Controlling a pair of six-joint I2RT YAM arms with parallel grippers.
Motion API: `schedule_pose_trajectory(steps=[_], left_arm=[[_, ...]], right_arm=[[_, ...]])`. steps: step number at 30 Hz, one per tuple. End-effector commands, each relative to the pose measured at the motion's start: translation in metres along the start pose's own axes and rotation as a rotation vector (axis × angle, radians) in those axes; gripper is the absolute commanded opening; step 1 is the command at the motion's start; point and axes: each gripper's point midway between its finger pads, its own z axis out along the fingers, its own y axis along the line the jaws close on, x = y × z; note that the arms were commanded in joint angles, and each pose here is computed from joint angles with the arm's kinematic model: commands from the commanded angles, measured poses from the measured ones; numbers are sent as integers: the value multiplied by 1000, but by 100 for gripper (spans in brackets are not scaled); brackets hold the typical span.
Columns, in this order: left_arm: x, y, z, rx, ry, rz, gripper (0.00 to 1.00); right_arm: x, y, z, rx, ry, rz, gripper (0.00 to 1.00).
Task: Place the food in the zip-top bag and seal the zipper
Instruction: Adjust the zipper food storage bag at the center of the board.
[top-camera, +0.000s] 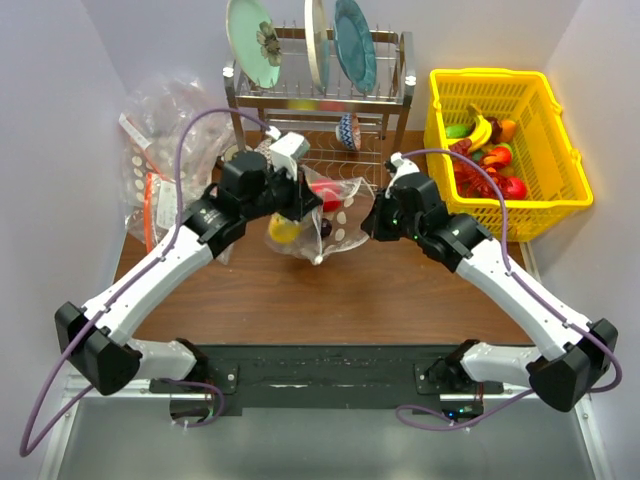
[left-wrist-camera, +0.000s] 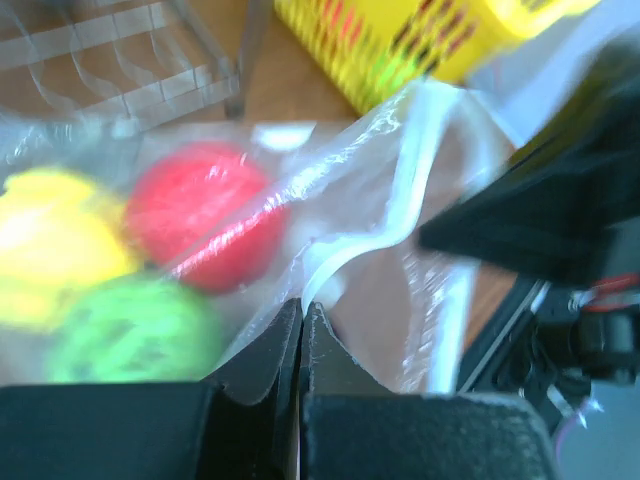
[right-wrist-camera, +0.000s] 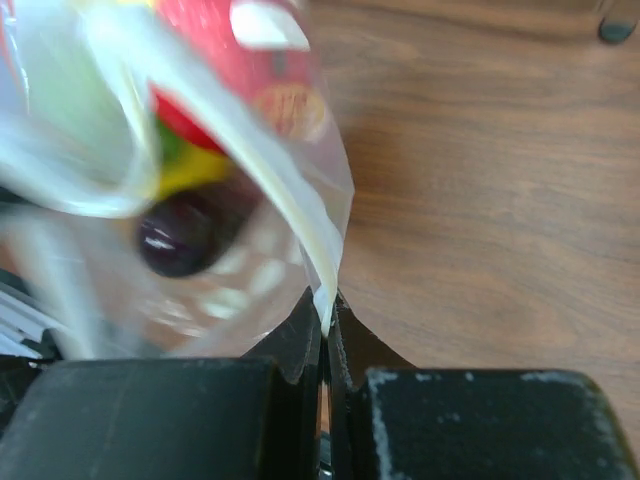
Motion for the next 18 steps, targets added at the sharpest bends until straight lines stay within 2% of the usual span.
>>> schedule_pose_trajectory(steps=[1,5,9,17,18], left_arm=[[39,8,13,-2,105,-90,0],[20,10,5,-48,72,-56,0],[-2,10,-4,-76,33,-15,0],[5,18,6,-88,70,23,0],[4,18,6,-91,70,33,0]], right_arm=[[-62,29,-53,-95,-182,-33,0],[-56,26,-53,-89,-172,-37,0],[-20,10,-29,-53,-78,-31,0],[11,3,-7,-60,-8,0,0],[12,4,-5,-65,1,-1,4]])
